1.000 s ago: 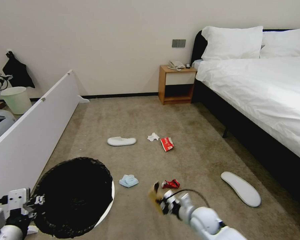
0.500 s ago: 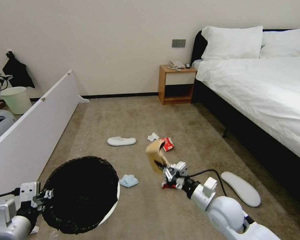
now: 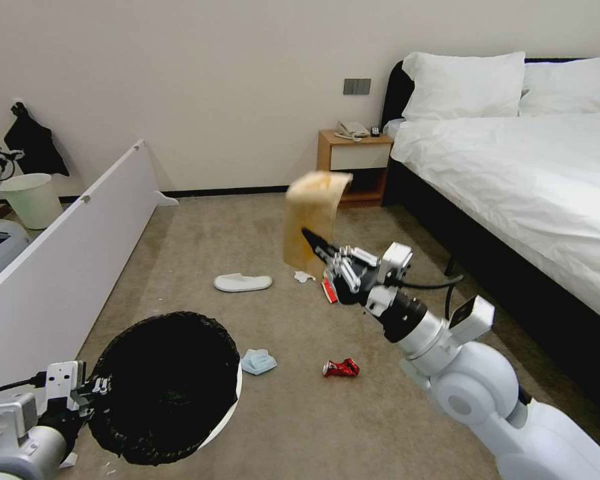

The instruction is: Pick up the trash bin, then pick up the garbage from the floor and place it into the trash bin.

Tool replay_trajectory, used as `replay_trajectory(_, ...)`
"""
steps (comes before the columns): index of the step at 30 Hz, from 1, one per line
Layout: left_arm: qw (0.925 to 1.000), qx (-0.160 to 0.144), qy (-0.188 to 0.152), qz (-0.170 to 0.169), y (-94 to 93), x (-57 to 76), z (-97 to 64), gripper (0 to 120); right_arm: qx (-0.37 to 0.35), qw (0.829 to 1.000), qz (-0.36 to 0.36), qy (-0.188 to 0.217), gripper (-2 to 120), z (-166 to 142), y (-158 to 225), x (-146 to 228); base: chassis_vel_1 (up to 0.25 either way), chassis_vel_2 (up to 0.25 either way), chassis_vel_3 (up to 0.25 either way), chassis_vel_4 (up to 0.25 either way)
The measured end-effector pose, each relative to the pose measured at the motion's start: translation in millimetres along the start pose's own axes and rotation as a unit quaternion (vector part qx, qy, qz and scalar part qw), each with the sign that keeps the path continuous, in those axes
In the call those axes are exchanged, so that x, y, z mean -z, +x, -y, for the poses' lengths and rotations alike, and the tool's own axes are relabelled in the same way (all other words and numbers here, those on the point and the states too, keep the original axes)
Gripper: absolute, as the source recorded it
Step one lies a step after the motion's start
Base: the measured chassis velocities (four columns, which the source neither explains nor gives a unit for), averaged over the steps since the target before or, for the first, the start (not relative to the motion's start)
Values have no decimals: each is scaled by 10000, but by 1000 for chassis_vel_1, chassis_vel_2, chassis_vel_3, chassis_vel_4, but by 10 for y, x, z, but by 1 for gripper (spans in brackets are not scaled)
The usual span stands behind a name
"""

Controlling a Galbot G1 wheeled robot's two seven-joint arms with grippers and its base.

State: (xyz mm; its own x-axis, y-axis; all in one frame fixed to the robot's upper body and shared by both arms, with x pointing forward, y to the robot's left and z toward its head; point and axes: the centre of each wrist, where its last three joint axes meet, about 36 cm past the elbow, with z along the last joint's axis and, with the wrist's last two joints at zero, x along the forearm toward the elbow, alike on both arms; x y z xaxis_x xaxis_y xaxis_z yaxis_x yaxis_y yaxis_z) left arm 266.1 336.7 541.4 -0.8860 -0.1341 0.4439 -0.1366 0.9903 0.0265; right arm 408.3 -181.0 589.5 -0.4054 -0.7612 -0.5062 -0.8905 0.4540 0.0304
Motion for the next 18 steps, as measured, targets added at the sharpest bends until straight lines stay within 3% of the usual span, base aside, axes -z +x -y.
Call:
replay_trajectory(7, 10000, 3, 37, -5, 48, -14, 24, 3, 607, 9975, 100, -354, 0, -65, -337, 13, 0, 0, 0, 0)
replay_trajectory(18, 10000, 4, -7, 22, 96, -3, 55, 3, 1503, 9806, -87, -1254, 0, -431, -720, -367, 0, 0, 0, 0)
